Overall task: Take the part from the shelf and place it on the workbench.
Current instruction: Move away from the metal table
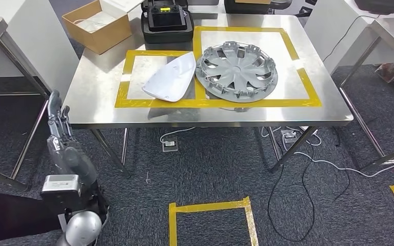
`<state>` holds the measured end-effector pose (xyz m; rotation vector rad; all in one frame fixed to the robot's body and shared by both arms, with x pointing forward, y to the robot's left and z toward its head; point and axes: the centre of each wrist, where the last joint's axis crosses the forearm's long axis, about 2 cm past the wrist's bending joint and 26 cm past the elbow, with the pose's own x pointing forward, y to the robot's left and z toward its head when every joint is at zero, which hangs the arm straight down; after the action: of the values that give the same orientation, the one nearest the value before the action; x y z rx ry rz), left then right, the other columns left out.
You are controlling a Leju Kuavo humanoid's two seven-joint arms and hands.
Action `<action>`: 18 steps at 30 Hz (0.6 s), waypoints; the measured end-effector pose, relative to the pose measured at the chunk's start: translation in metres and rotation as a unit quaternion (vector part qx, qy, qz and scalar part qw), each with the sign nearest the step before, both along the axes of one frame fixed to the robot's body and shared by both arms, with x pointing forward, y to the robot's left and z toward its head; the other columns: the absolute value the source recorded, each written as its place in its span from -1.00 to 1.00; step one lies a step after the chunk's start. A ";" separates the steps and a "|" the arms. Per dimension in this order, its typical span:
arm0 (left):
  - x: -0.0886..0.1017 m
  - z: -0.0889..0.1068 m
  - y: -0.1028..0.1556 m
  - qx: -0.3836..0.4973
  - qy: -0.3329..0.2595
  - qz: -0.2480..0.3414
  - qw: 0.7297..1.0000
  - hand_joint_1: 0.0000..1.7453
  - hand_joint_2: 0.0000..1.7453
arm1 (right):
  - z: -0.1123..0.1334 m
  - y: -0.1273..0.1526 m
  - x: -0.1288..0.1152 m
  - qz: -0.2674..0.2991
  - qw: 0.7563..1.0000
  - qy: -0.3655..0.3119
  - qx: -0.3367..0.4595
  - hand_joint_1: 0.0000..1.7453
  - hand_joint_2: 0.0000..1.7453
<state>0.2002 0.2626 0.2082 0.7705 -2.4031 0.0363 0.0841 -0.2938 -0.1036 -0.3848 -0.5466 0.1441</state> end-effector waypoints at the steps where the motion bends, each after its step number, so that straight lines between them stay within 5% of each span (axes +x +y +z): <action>1: 0.000 -0.001 0.000 0.002 0.003 0.002 1.000 -1.00 -1.00 | 0.000 -0.001 0.000 -0.006 1.000 0.001 0.001 -1.00 -1.00; 18: -0.002 -0.004 0.004 0.006 0.012 0.013 1.000 -1.00 -1.00 | 0.000 -0.014 -0.002 -0.031 1.000 0.002 0.002 -1.00 -1.00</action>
<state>0.1980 0.2669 0.2045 0.8034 -2.3732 0.0236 0.0818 -0.3079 -0.1040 -0.3972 -0.5309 0.0832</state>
